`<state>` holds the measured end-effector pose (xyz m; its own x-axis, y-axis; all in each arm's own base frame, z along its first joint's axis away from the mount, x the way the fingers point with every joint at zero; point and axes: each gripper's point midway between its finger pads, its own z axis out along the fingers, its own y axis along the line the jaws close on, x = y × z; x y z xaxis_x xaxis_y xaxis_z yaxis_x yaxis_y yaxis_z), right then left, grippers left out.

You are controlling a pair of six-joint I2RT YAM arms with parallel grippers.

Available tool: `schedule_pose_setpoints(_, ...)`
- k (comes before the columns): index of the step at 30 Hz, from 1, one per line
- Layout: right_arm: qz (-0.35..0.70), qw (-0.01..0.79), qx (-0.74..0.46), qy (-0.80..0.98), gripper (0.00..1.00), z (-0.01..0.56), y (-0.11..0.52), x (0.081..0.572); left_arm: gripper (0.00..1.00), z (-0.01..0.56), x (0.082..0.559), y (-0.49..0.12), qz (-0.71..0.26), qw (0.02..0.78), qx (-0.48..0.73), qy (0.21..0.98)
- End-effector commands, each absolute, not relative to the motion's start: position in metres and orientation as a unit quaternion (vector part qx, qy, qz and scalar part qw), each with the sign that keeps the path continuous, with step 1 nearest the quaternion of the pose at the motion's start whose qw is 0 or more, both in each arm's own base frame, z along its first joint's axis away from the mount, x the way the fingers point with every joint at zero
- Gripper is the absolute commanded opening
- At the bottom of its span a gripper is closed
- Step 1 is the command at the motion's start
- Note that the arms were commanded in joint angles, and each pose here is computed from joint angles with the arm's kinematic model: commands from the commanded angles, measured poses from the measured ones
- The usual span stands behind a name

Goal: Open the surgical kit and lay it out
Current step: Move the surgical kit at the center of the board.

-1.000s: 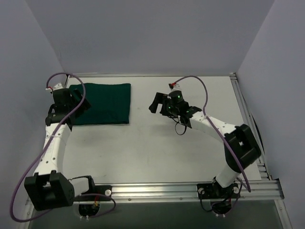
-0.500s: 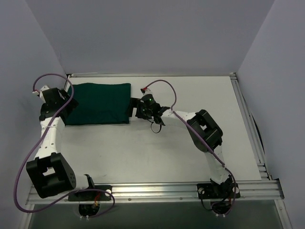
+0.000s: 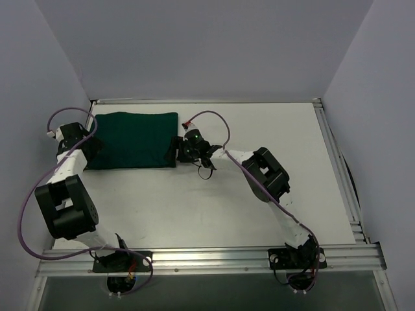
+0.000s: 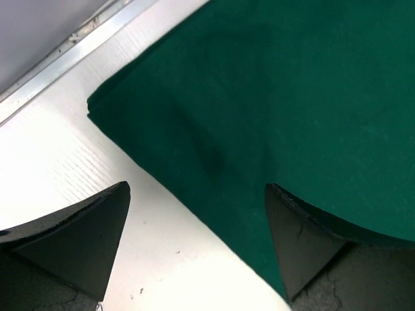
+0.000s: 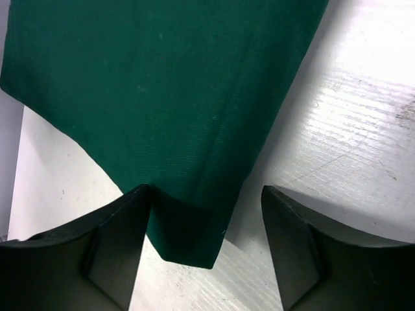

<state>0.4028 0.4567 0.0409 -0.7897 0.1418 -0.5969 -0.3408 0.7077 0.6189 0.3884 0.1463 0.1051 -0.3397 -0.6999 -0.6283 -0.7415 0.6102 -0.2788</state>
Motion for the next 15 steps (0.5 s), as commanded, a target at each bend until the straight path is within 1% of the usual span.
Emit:
schedule_pose_setpoints(1, 0.408, 0.323, -0.073, 0.851, 0.63, 0.057, 0.472, 0.404, 0.95, 0.134, 0.414, 0.173, 0.037, 0.434, -0.459, 0.774)
schedule_pose_setpoints(4, 0.410, 0.315, -0.078, 0.853, 0.53, 0.052, 0.474, 0.402, 0.95, 0.122, 0.413, 0.184, 0.050, 0.436, -0.476, 0.762)
schedule_pose_setpoints(9, 0.412, 0.308, -0.082, 0.854, 0.43, 0.048, 0.476, 0.400, 0.99, 0.102, 0.413, 0.193, 0.049, 0.433, -0.498, 0.750)
schedule_pose_setpoints(12, 0.407, 0.308, -0.082, 0.856, 0.35, 0.045, 0.474, 0.401, 1.00, 0.090, 0.407, 0.197, 0.059, 0.420, -0.512, 0.747)
schedule_pose_setpoints(13, 0.406, 0.308, -0.082, 0.856, 0.29, 0.045, 0.474, 0.401, 1.00, 0.088, 0.405, 0.198, 0.062, 0.419, -0.518, 0.743)
schedule_pose_setpoints(15, 0.403, 0.308, -0.081, 0.858, 0.24, 0.043, 0.472, 0.401, 1.00, 0.086, 0.401, 0.203, 0.070, 0.419, -0.527, 0.736)
